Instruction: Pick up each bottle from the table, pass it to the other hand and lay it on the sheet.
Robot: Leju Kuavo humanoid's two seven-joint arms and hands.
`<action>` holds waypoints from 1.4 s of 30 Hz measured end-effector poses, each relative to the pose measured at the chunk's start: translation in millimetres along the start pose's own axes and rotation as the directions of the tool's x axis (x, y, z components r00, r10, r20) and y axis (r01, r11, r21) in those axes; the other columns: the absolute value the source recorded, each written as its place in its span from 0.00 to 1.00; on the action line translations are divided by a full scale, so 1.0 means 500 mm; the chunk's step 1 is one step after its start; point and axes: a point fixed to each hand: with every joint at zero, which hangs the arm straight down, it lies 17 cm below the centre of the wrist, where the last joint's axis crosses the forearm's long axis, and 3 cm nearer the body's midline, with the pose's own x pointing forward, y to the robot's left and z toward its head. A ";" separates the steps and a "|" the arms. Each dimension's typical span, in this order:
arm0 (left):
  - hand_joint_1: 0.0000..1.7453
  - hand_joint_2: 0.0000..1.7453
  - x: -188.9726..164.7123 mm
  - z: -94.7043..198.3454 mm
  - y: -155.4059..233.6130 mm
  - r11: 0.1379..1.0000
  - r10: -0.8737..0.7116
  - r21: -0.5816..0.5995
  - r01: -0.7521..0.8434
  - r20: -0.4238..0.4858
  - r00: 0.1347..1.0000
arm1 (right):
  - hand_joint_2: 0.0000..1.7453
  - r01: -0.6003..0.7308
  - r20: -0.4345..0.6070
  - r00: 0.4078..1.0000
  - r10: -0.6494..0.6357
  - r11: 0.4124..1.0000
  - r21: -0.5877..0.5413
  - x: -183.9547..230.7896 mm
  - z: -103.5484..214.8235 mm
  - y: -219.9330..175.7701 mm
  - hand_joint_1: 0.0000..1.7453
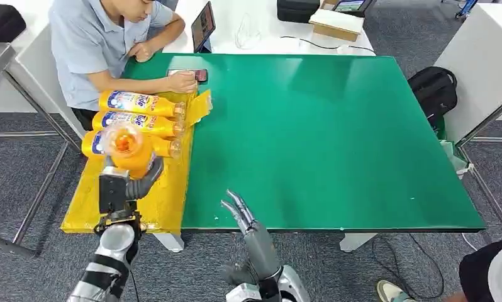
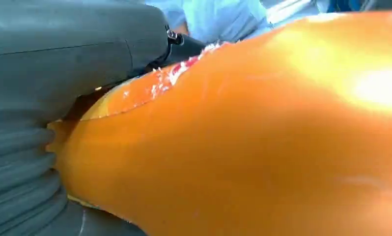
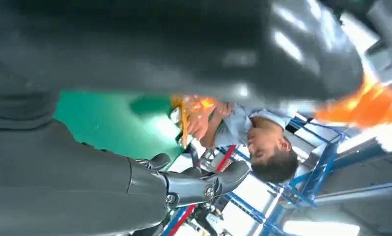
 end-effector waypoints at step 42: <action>0.00 0.00 -0.178 0.199 -0.324 0.705 -0.046 -0.688 -0.173 -0.288 0.957 | 0.00 0.200 -0.057 0.979 -0.197 0.979 0.046 0.006 -0.013 0.041 0.00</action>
